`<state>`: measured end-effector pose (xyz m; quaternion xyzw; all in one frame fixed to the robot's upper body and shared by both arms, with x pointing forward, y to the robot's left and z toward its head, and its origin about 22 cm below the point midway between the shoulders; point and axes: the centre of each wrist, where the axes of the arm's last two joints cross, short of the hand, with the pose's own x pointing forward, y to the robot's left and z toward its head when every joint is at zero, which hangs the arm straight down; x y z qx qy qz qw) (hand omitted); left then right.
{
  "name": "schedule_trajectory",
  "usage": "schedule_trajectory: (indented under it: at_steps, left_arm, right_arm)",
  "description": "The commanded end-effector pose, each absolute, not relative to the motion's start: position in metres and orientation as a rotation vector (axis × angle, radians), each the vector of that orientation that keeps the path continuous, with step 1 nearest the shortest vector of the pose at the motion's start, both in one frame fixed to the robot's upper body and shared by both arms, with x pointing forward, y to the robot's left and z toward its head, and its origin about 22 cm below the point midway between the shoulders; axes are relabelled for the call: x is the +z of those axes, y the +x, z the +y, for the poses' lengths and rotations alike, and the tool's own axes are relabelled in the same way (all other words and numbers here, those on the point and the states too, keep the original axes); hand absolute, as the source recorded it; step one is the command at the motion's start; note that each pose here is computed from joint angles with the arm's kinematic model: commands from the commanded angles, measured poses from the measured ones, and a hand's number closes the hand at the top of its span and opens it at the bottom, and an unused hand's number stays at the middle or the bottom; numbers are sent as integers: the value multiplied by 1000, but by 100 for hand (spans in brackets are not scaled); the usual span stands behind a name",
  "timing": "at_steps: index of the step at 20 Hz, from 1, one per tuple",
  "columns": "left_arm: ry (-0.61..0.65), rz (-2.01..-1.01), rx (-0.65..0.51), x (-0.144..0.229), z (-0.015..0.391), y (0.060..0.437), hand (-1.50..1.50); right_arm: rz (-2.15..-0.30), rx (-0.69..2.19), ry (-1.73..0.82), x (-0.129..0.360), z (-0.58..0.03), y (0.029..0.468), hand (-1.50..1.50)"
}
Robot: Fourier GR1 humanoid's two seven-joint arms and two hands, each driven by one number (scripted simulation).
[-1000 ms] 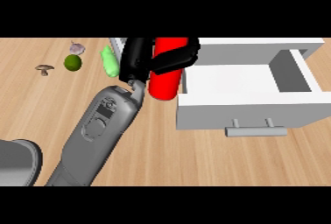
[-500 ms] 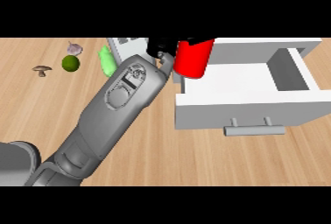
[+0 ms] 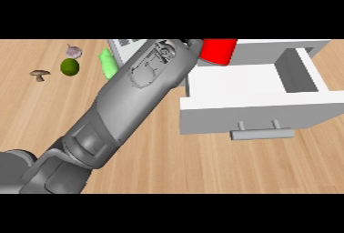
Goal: Pick up the can, place it into the drawer and close the drawer
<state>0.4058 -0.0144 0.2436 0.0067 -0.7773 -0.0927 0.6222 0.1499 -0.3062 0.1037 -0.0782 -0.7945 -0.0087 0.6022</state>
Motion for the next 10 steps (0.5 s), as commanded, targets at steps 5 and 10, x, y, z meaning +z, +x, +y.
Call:
schedule_trajectory:
  at_steps: [5,10]
  left_arm:
    - [95,-1768,-230,233,-21,419,150]
    - [90,-1742,-242,239,-26,420,150]
  right_arm:
    - [-1841,5,-169,103,-300,161,-150]
    - [-1837,0,-152,93,-306,158,-150]
